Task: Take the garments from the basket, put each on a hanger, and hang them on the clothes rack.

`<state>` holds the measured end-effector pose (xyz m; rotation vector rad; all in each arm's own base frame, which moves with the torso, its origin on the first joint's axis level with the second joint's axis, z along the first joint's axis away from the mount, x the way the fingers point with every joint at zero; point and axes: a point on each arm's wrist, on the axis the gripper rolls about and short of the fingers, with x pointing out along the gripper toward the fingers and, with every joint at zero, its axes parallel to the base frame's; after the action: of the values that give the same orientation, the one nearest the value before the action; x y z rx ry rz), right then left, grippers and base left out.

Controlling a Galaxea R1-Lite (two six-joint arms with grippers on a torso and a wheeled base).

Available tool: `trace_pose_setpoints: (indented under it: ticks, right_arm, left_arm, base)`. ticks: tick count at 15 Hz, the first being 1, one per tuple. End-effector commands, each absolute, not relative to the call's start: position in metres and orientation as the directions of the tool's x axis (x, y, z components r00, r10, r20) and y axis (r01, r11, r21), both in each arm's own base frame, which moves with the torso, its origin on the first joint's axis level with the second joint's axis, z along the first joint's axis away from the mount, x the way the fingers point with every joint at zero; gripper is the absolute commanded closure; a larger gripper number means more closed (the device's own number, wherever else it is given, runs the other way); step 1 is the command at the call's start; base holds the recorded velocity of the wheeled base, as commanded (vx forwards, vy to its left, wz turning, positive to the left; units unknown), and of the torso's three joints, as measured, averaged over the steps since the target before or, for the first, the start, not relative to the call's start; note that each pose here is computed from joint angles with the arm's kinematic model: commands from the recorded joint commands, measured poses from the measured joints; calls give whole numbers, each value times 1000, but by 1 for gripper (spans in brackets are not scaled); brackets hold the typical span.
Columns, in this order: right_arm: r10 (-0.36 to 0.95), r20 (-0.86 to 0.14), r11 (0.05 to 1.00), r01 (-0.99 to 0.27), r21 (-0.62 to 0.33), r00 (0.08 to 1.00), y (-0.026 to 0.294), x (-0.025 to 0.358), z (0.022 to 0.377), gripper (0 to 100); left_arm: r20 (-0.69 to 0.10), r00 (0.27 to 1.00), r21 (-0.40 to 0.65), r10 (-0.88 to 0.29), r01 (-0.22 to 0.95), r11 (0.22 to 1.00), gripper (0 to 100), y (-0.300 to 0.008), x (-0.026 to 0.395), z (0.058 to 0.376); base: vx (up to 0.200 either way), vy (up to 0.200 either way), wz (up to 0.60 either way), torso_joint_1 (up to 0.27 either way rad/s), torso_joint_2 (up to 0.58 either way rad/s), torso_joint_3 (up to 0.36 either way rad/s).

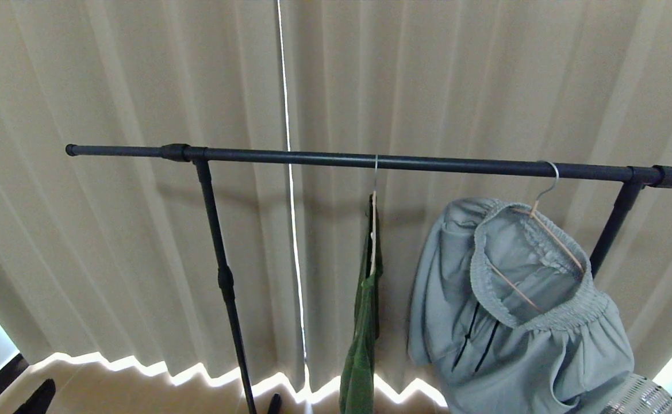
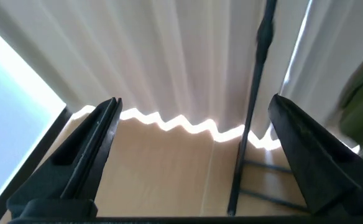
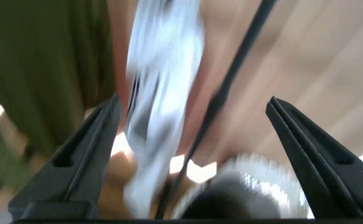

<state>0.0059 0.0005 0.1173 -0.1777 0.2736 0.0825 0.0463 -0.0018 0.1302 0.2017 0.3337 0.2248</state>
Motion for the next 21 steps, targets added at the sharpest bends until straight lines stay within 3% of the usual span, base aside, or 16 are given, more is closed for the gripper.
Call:
trace_pose_setpoints:
  ticks: [1,5,10,14,16,19,21]
  right_arm:
    - [57,-177,982,-88,-167,983,-1,-16,108,0]
    - [49,-228,988,-81,-133,972,-1,-27,92,0]
    - [-26,-214,992,-2,-127,976,-3,-30,92,0]
    - [-90,-206,991,67,-116,974,-1,-31,91,0]
    - [-99,-182,990,79,-115,978,-1,-33,90,0]
    - [-93,-146,992,79,-103,985,-1,-37,89,0]
    - [-109,-151,993,99,-67,983,-2,-38,89,0]
  left_arm:
    - [-261,931,216,257,-203,955,0,6,21,120]
    - [-224,924,249,311,-254,935,0,12,-3,100]
    - [-175,869,259,462,-413,873,0,11,-13,89]
    - [-152,854,247,498,-455,856,0,10,-25,75]
    - [-104,924,251,369,-334,908,0,9,-29,72]
    - [-114,971,245,212,-179,953,0,5,-27,72]
    - [-119,979,248,166,-133,959,0,4,-27,71]
  base:
    - [0,0,0,0,0,0]
    - [0,0,0,0,0,0]
    - [0,0,0,0,0,0]
    - [0,0,0,0,0,0]
    - [0,0,0,0,0,0]
    - [0,0,0,0,0,0]
    - [0,0,0,0,0,0]
